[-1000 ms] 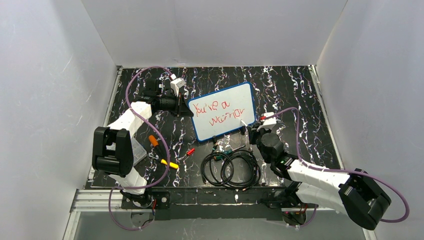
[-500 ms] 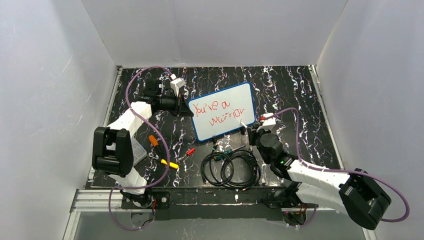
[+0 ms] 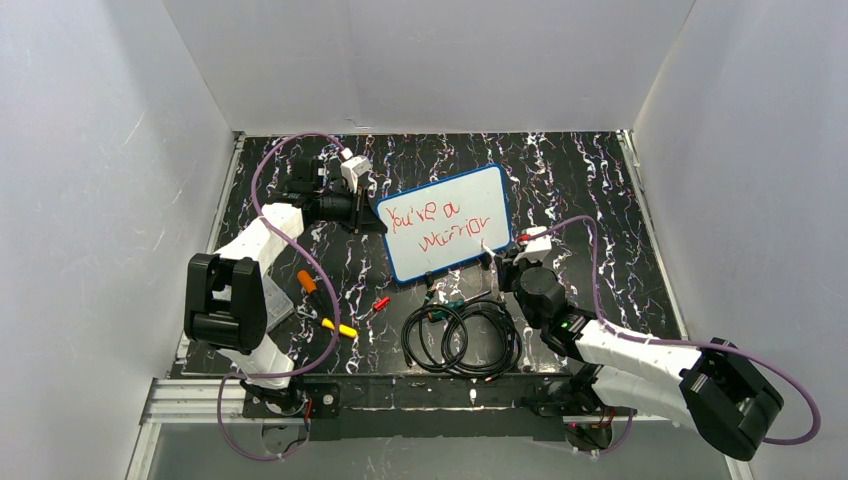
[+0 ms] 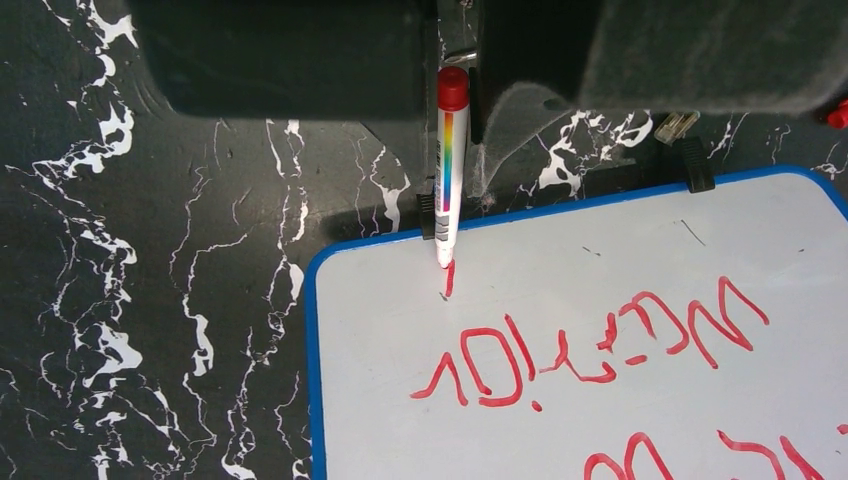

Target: Write a sentence on the whiteboard

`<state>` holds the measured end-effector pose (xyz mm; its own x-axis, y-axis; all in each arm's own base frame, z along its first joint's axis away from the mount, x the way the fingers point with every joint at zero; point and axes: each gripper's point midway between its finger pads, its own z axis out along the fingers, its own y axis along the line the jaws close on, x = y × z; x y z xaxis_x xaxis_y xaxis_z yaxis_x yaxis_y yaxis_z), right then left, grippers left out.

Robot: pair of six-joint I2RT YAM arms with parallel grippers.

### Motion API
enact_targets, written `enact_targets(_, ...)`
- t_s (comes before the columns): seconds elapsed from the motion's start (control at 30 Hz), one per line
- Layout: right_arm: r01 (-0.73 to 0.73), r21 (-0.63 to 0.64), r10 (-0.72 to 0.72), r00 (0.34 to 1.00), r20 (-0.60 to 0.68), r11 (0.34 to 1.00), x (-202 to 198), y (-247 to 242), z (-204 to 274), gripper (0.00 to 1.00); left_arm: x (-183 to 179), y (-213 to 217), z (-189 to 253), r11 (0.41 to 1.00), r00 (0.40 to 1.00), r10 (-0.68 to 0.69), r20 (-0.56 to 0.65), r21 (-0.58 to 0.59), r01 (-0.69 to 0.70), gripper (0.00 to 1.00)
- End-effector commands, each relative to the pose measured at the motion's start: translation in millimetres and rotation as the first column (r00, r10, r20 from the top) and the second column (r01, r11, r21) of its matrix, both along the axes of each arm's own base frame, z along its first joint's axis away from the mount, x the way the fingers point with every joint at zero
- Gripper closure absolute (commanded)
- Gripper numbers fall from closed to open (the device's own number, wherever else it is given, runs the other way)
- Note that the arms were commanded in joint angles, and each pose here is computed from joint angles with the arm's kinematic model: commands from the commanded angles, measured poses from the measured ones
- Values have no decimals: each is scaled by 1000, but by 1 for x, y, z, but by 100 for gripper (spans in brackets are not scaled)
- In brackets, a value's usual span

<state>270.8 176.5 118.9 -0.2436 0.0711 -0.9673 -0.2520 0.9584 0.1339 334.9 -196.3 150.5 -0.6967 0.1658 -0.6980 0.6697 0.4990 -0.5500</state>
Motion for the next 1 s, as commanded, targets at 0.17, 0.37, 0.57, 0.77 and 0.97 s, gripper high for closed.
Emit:
enact_targets(0.17,53,38,-57,992,114,998,12,-4,39,99,-1,-2,18,1000,999,-14,51,-10,14,100)
enact_targets(0.37,23,34,-27,992,123,999,15,4,43,99,-1,-2,18,1000,999,-14,52,-10,14,100)
enact_targets(0.57,6,44,-12,992,123,999,13,7,44,99,-1,-3,17,1000,999,-16,49,-11,16,100)
enact_targets(0.77,5,47,-11,992,126,999,14,8,46,99,-1,-3,17,1000,999,-15,48,-10,15,100)
enact_targets(0.97,46,51,-53,988,143,998,16,1,48,99,-1,-2,17,1000,999,-15,49,-10,16,100)
